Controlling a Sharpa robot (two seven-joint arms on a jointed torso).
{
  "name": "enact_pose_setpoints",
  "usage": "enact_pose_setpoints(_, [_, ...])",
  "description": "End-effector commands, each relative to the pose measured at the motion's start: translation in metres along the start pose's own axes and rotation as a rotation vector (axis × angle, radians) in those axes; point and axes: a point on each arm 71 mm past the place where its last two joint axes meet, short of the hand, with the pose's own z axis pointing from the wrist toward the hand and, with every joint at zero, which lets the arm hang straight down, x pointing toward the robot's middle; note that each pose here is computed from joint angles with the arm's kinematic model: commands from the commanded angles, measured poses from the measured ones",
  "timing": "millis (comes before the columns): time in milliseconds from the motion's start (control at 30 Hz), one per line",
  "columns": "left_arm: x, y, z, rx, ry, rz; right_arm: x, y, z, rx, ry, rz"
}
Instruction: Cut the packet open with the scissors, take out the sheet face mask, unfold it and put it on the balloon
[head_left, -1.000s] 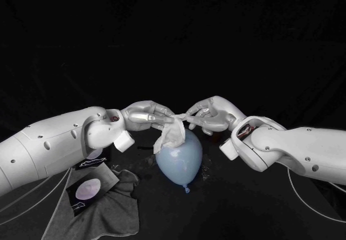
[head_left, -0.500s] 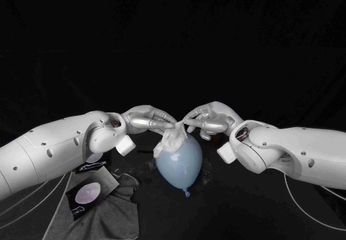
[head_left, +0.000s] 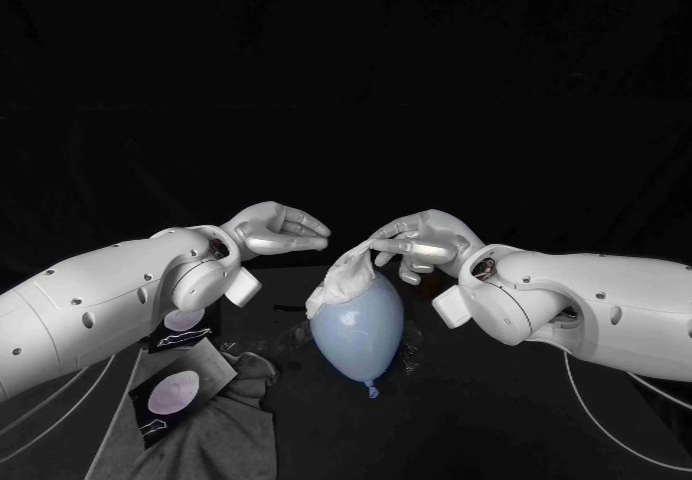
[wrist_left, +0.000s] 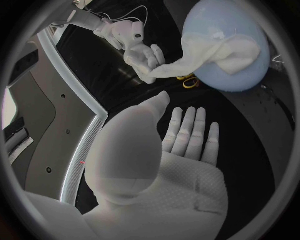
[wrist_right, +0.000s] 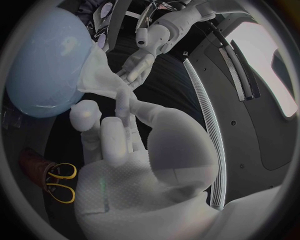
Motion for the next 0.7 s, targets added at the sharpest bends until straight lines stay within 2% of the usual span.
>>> enact_pose_setpoints(33, [-0.0164,-0.0118,-0.0054,0.144,-0.197,0.066,0.0,-0.002,0.001,0.02,0.019,0.056])
enact_pose_setpoints(200, [-0.0164,-0.0214,-0.0134,0.214,-0.204,0.095,-0.006,-0.003,0.003,0.039,0.005,0.008])
enact_pose_setpoints(333, [-0.0133,-0.0285,-0.0195,0.25,-0.177,0.103,-0.011,0.005,0.012,0.068,0.043,-0.088])
enact_pose_setpoints(533, [-0.0058,-0.033,-0.0243,0.26,-0.109,0.1,-0.016,0.02,0.028,0.106,0.169,-0.266])
enact_pose_setpoints(600, [-0.0011,-0.0336,-0.0251,0.251,-0.068,0.099,-0.016,0.027,0.034,0.125,0.222,-0.339])
enact_pose_setpoints(633, [0.0031,-0.034,-0.0256,0.241,-0.037,0.101,-0.015,0.032,0.038,0.14,0.274,-0.402])
enact_pose_setpoints(700, [0.0096,-0.0339,-0.0259,0.227,0.002,0.111,-0.014,0.038,0.044,0.16,0.334,-0.49])
